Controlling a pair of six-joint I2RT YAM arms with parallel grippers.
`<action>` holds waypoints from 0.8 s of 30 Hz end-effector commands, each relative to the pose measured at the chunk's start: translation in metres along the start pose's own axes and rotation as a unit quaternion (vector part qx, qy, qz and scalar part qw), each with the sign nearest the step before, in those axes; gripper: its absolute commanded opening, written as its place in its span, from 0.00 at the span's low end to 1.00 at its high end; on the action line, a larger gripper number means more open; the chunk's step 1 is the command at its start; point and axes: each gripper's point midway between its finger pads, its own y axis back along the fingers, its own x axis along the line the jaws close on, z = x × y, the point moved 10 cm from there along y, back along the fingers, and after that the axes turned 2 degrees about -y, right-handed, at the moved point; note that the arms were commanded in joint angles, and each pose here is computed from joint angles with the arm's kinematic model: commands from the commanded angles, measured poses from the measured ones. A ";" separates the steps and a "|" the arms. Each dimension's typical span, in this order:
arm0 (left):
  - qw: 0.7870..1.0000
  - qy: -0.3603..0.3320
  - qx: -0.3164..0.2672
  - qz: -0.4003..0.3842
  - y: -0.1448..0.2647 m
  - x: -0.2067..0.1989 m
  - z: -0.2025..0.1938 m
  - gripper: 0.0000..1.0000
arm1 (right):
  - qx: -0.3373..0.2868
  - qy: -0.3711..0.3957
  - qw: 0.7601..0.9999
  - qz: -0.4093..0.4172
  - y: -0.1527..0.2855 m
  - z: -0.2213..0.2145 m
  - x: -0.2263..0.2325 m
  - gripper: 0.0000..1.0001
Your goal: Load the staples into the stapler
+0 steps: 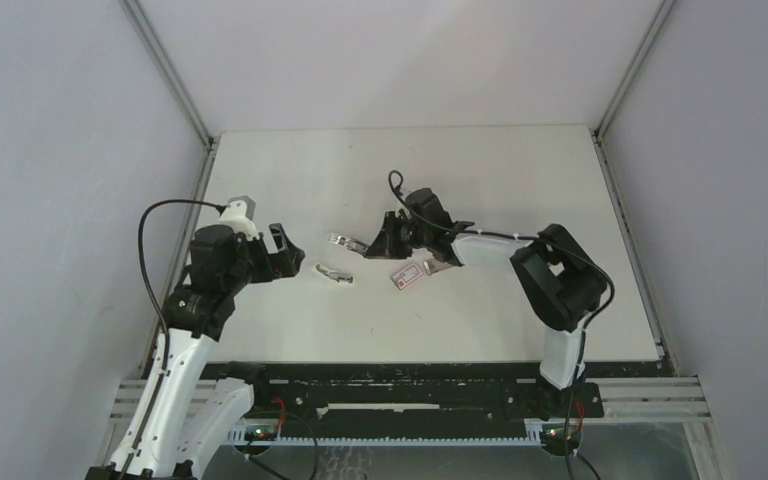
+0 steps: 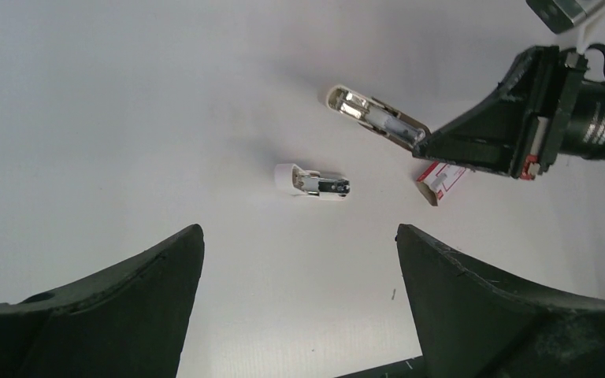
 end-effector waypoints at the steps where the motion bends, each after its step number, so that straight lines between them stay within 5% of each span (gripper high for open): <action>1: 0.999 -0.038 -0.022 0.010 0.004 0.003 0.011 0.95 | 0.001 0.001 1.000 0.030 -0.024 0.020 0.019 0.00; 18: 0.998 -0.046 -0.016 0.026 -0.004 0.010 0.002 0.95 | 0.052 -0.051 0.997 -0.018 -0.062 0.021 -0.018 0.00; 24: 0.999 -0.046 -0.012 0.027 -0.006 0.010 0.001 0.95 | 0.050 -0.057 0.997 -0.032 -0.061 0.023 -0.028 0.17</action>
